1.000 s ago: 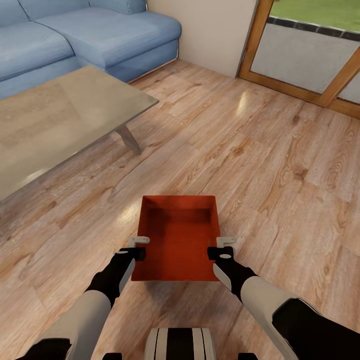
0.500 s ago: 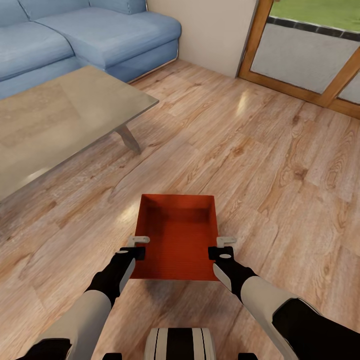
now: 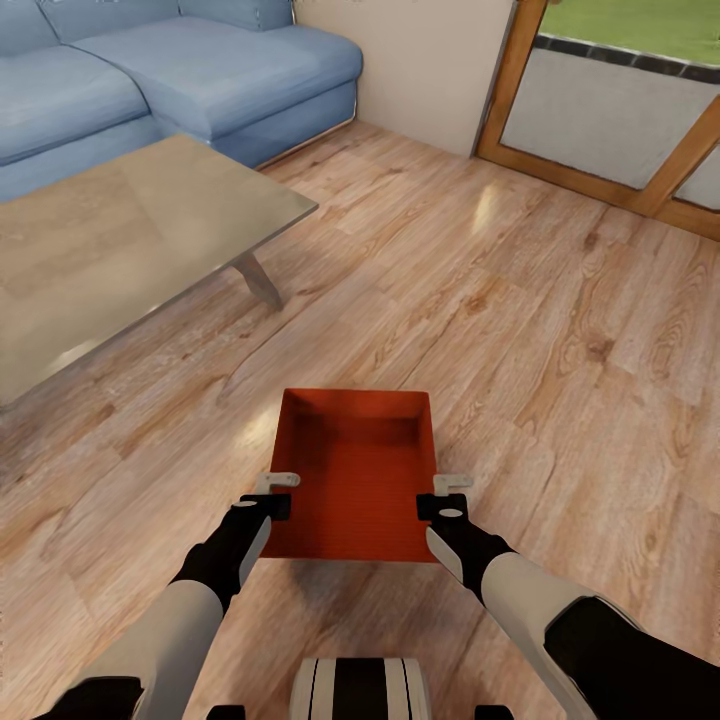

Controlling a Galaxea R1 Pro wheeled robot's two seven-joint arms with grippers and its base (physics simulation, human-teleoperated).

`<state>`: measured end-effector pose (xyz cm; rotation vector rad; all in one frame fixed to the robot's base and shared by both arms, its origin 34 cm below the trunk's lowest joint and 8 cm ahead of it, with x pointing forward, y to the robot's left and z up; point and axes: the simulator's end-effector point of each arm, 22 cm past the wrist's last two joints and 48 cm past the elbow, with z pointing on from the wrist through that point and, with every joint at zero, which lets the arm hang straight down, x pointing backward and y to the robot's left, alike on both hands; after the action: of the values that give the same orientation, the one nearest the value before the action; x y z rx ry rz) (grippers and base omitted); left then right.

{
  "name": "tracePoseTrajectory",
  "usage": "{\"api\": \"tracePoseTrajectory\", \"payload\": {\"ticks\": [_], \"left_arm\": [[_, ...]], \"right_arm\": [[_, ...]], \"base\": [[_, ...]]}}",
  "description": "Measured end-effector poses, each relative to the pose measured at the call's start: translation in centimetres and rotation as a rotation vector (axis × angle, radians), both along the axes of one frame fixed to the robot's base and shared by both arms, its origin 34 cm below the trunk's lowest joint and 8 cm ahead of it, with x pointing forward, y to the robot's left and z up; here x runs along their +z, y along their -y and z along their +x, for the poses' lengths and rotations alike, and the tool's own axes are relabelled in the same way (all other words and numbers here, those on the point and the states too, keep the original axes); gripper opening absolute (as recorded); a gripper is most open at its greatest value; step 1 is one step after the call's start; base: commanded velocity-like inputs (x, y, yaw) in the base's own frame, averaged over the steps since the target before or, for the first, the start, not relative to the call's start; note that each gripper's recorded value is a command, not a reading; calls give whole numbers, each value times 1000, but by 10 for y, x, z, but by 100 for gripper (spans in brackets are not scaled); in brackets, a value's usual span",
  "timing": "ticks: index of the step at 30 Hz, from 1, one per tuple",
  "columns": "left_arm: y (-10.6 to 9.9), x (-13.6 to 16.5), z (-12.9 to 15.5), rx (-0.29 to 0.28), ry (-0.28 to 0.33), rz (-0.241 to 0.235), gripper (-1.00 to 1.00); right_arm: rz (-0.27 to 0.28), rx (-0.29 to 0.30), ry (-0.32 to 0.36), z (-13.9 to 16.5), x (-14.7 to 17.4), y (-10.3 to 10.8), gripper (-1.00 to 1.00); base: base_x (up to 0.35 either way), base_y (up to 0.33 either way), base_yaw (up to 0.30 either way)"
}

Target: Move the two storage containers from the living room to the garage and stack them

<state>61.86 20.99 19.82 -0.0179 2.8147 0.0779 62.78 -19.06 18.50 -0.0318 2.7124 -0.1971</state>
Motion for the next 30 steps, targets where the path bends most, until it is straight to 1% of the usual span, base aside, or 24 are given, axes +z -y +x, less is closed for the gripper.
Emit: {"api": "tracePoseTrajectory", "payload": {"ticks": [30], "left_arm": [[0,64,14,-1,1,1,-100]], "right_arm": [[1,-3,2,12,64,0,-100]], "base": [[0,0,0]]}}
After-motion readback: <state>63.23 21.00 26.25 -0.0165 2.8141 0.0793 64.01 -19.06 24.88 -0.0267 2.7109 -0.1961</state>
